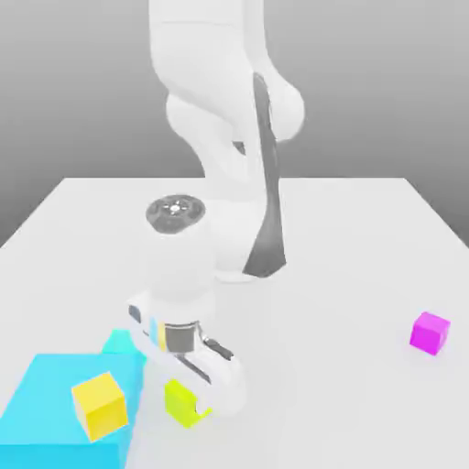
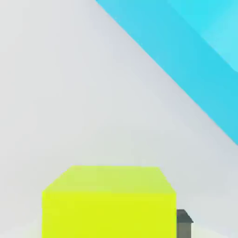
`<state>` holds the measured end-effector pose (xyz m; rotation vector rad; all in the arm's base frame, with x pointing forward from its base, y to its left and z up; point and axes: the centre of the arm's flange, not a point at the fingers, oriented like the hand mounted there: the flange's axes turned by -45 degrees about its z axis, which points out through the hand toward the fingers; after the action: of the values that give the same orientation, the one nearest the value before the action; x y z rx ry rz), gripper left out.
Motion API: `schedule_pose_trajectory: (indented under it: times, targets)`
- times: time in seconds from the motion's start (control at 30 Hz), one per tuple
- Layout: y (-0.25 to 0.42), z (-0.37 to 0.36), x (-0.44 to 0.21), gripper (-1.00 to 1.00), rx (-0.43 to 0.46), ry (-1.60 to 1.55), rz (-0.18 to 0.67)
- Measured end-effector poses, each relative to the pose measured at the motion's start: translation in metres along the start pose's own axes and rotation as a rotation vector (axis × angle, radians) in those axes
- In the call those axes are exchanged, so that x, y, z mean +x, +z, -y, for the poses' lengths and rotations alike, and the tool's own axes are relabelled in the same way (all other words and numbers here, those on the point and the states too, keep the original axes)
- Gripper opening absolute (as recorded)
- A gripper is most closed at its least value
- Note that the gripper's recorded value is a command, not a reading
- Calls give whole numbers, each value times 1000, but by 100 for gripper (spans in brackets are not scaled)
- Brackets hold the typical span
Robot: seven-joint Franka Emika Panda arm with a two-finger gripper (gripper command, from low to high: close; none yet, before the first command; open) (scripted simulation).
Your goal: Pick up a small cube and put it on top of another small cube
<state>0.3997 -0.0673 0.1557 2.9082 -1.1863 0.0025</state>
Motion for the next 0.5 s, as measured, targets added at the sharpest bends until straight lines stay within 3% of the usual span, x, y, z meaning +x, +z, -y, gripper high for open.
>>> schedule_pose_trajectory:
  times: [0.13, 0.37, 0.5]
  targets:
    - [-39, -10, 2, -100, -2, 31, -1]
    - [-86, -116, 13, -100, -4, 407, -3]
    - [-70, -134, 12, -100, 3, 480, 2]
